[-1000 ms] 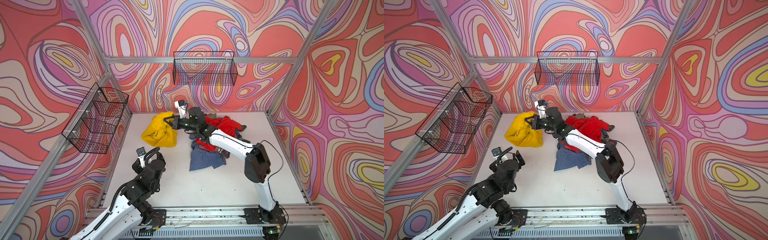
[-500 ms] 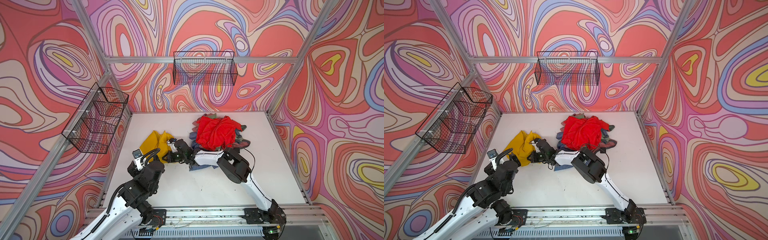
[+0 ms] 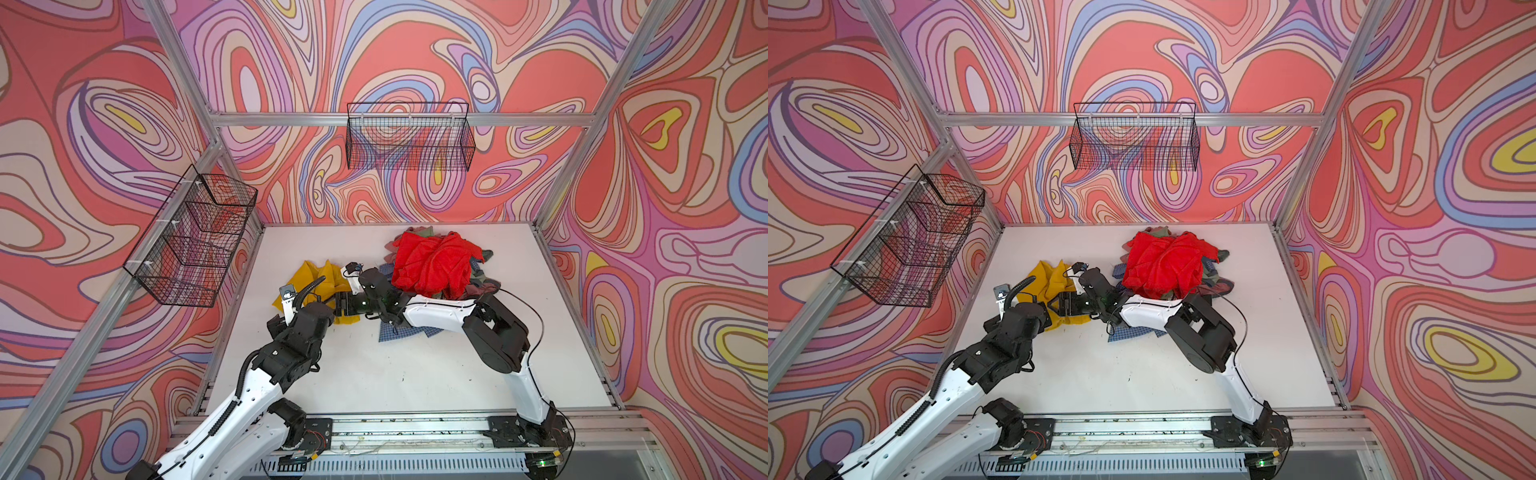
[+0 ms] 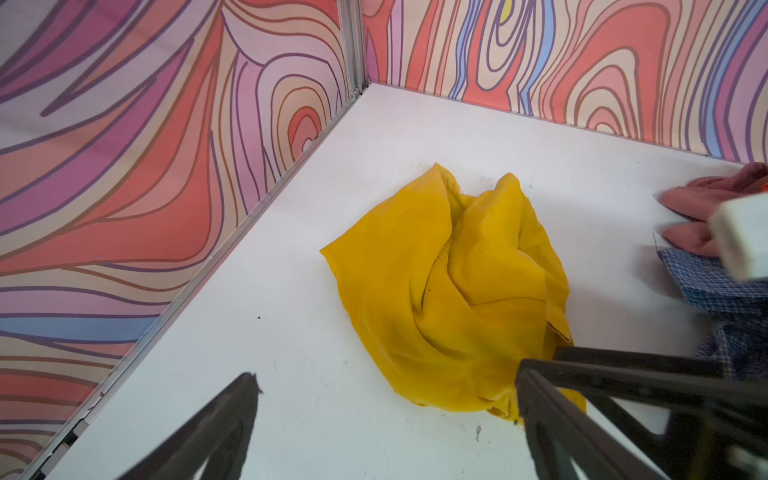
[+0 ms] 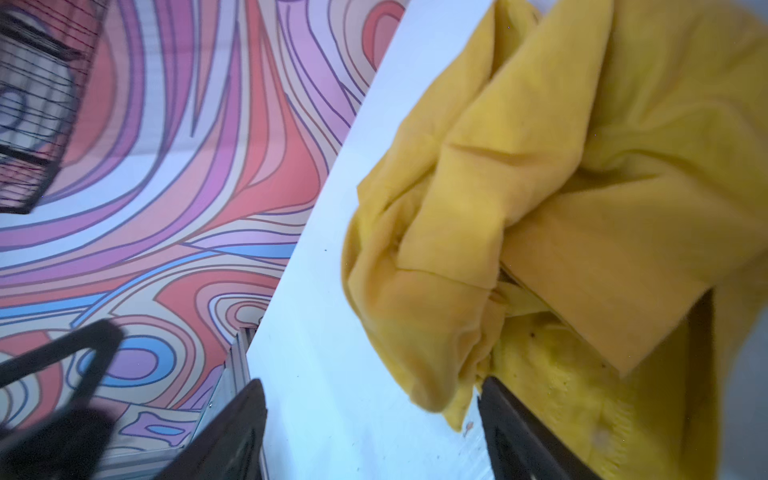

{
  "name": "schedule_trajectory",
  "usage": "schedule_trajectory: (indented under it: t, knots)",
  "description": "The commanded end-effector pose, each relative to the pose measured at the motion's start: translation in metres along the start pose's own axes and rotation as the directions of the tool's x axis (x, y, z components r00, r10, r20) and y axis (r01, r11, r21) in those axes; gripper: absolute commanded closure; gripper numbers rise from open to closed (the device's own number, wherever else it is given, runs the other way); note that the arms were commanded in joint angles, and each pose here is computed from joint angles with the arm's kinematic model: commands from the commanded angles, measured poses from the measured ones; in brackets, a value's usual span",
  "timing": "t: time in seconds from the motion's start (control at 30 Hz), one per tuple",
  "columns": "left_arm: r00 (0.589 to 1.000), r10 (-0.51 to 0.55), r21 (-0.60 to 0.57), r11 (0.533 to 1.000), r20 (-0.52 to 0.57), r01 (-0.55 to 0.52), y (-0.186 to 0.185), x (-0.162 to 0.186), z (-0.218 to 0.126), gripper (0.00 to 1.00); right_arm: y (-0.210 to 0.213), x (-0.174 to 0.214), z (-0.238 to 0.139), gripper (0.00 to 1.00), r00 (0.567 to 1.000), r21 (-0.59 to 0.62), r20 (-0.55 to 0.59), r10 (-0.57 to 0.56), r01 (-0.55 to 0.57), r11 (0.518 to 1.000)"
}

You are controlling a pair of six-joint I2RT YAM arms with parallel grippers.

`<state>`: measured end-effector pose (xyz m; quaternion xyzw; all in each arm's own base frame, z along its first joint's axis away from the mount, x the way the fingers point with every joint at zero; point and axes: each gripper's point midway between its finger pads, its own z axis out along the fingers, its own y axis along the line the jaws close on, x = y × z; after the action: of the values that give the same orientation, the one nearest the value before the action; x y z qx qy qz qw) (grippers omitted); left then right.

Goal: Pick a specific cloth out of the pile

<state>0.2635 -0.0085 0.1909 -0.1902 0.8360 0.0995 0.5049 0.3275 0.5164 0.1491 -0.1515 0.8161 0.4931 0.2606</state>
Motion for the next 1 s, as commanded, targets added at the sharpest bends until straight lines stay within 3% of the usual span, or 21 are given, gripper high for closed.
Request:
schedule_trajectory:
  t: [0.0,0.23,0.37,0.47,0.7,0.97]
  knots:
    - [1.0,0.004,0.088,0.996,-0.018,-0.003,-0.021,-0.013,0.001,0.0,0.006,-0.013,-0.025,0.12,0.998,0.041,0.058,-0.027,0.025,0.999]
    - [0.984,0.134,0.129,0.985,-0.116,-0.118,-0.042,-0.002,0.019,0.0,-0.006,-0.01,-0.083,0.12,0.99,0.196,0.096,-0.107,0.087,0.977]
    - [0.961,0.219,0.157,0.968,-0.171,-0.193,-0.059,0.01,0.032,0.0,-0.012,-0.016,-0.127,0.09,0.969,0.317,0.127,-0.214,0.165,0.934]
    - [0.943,0.239,0.182,0.963,-0.233,-0.199,-0.069,0.018,0.043,0.0,-0.031,-0.019,-0.161,0.06,0.952,0.449,0.121,-0.282,0.201,0.871]
    - [0.89,0.315,0.21,0.944,-0.33,-0.256,-0.085,0.041,0.067,0.0,-0.075,-0.025,-0.25,0.04,0.922,0.621,0.194,-0.335,0.149,0.77]
    - [0.814,0.394,0.24,0.917,-0.426,-0.319,-0.1,0.069,0.09,0.0,-0.107,-0.02,-0.331,0.02,0.895,0.721,0.274,-0.351,0.05,0.691]
